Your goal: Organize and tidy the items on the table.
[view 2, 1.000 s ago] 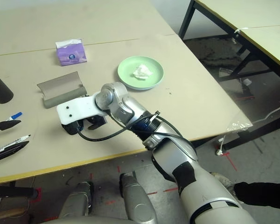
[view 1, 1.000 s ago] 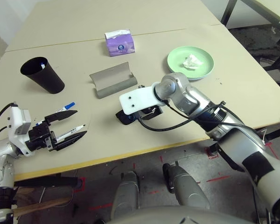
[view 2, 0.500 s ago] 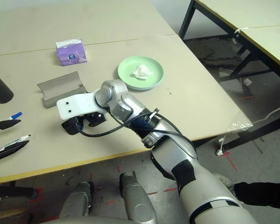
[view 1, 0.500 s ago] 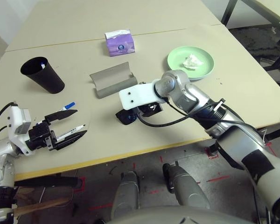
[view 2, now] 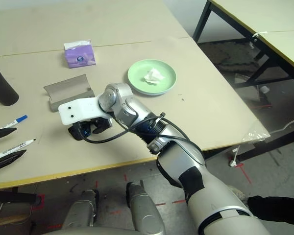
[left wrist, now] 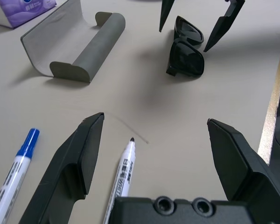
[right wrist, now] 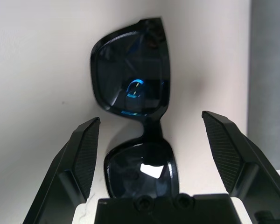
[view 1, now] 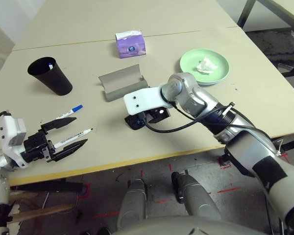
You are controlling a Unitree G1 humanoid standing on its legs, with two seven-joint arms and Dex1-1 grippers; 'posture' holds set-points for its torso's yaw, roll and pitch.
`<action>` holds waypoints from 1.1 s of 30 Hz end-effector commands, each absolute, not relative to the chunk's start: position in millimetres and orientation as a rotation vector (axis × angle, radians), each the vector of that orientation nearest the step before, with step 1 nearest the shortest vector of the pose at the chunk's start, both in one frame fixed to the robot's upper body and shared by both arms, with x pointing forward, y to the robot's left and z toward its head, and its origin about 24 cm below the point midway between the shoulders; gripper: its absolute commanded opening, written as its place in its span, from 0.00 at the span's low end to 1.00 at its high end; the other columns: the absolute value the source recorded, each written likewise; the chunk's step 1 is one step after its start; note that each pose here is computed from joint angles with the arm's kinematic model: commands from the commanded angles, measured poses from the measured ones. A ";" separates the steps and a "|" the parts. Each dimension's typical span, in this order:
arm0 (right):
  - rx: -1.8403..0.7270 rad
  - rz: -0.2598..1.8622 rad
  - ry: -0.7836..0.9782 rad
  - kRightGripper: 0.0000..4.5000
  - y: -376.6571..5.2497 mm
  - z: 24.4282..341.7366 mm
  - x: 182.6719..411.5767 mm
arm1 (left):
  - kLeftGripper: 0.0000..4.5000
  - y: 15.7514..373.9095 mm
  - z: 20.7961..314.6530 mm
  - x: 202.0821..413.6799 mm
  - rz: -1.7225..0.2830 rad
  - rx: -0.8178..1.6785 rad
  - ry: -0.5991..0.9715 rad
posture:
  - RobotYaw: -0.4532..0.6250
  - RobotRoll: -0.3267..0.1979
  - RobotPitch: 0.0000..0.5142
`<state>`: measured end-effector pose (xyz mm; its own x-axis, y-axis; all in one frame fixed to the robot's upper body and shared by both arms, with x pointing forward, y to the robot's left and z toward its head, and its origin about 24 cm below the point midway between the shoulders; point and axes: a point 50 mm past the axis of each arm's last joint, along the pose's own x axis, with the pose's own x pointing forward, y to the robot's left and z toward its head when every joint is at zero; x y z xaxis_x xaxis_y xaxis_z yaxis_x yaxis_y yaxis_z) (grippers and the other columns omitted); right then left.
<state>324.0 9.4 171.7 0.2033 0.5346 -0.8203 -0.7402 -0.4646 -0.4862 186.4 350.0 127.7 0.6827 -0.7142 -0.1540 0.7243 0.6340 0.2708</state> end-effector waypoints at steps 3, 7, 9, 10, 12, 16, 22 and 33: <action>-1.432 1.521 0.257 0.99 6.7 168.3 322.2 | 1.00 349.2 127.6 185.1 -0.816 0.320 0.031 | 0.42 0.62 0.34; -1.435 1.514 0.273 0.99 3.8 168.2 323.3 | 1.00 348.0 127.2 186.8 -0.818 0.318 0.029 | 0.41 0.62 0.34; -1.434 1.512 0.277 0.99 3.7 169.0 323.4 | 1.00 347.7 127.4 187.2 -0.820 0.318 0.028 | 0.41 0.62 0.34; -1.433 1.511 0.278 0.99 3.8 169.5 323.3 | 1.00 347.8 127.4 187.3 -0.820 0.318 0.028 | 0.41 0.62 0.34; -1.431 1.511 0.280 0.99 4.6 170.6 322.9 | 1.00 347.9 127.2 187.3 -0.820 0.317 0.029 | 0.41 0.62 0.34; -1.423 1.509 0.274 0.99 9.2 174.9 322.0 | 1.00 347.9 126.5 187.2 -0.820 0.314 0.030 | 0.41 0.62 0.35; -1.406 1.521 0.236 0.99 19.4 179.8 319.6 | 1.00 347.2 125.3 186.9 -0.817 0.311 0.029 | 0.42 0.62 0.35; -1.413 1.521 0.233 0.99 17.4 174.4 321.0 | 1.00 346.6 125.5 185.5 -0.810 0.311 0.026 | 0.42 0.62 0.35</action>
